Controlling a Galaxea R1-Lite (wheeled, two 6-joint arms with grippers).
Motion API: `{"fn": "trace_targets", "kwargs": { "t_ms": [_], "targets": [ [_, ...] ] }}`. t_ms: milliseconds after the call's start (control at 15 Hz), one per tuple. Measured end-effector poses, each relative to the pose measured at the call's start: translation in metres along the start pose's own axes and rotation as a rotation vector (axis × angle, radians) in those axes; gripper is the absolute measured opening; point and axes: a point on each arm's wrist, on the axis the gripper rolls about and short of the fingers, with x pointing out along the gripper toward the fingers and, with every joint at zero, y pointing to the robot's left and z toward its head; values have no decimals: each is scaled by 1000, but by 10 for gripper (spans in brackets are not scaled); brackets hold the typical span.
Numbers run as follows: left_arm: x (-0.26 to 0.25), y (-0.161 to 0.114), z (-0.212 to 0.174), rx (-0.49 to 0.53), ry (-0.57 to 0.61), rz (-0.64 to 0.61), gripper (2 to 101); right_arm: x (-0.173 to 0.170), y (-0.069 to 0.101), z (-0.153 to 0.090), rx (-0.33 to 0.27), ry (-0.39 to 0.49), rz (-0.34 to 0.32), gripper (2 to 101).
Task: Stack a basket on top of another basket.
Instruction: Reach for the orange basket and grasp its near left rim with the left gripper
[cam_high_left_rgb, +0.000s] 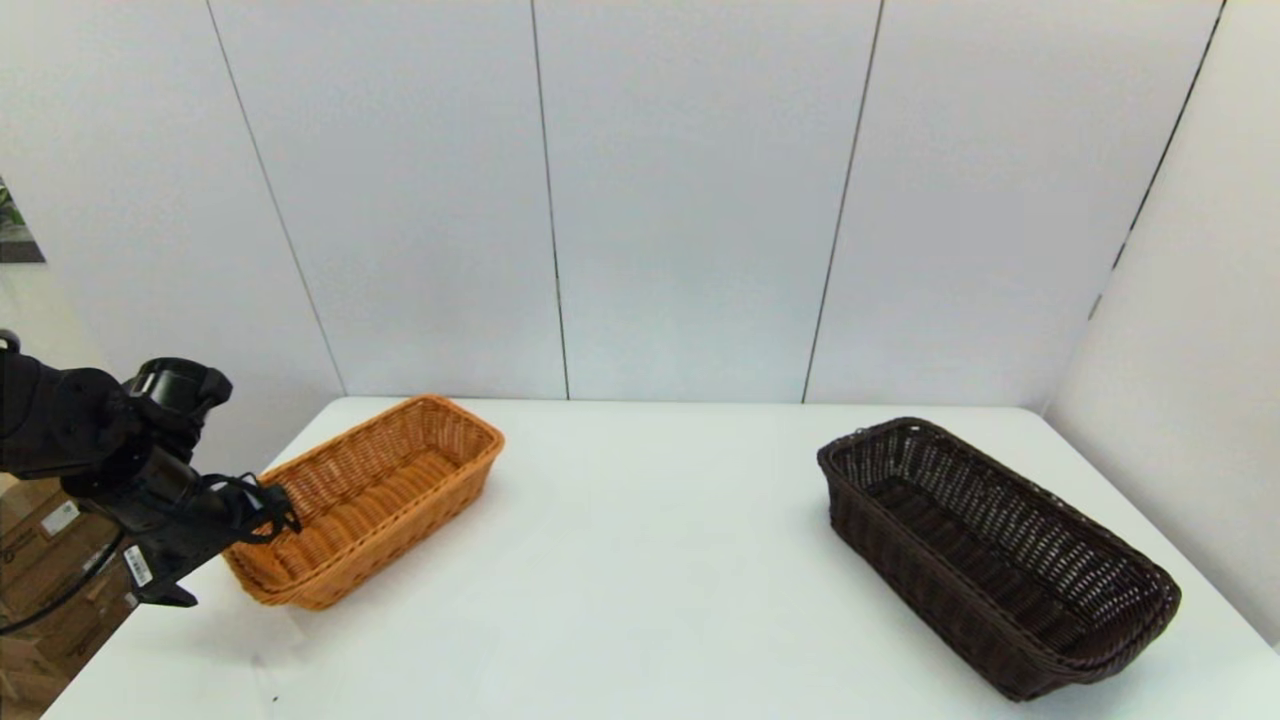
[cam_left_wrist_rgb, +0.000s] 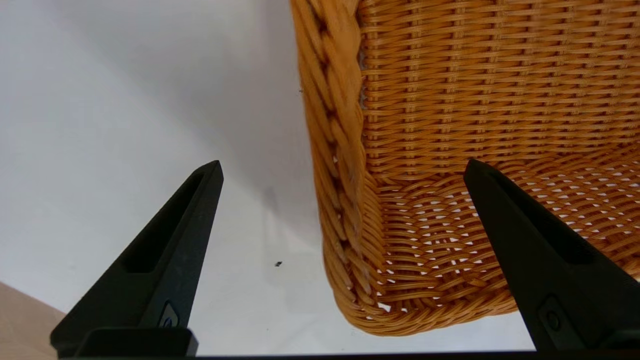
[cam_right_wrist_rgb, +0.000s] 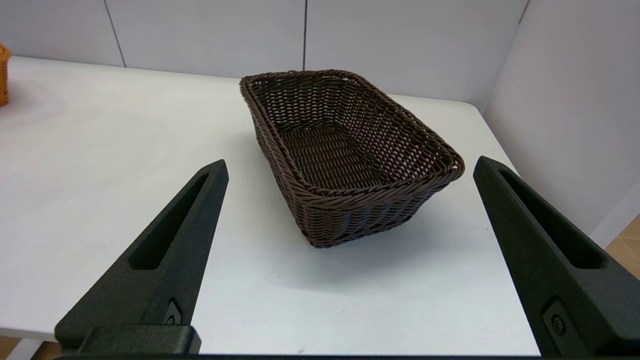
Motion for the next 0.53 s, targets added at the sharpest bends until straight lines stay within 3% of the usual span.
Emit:
{"fn": "trace_targets", "kwargs": {
  "t_ms": [533],
  "targets": [
    [22, -3, 3, 5, 7, -1, 978, 0, 0, 0, 0, 0, 0, 974]
  ]
}}
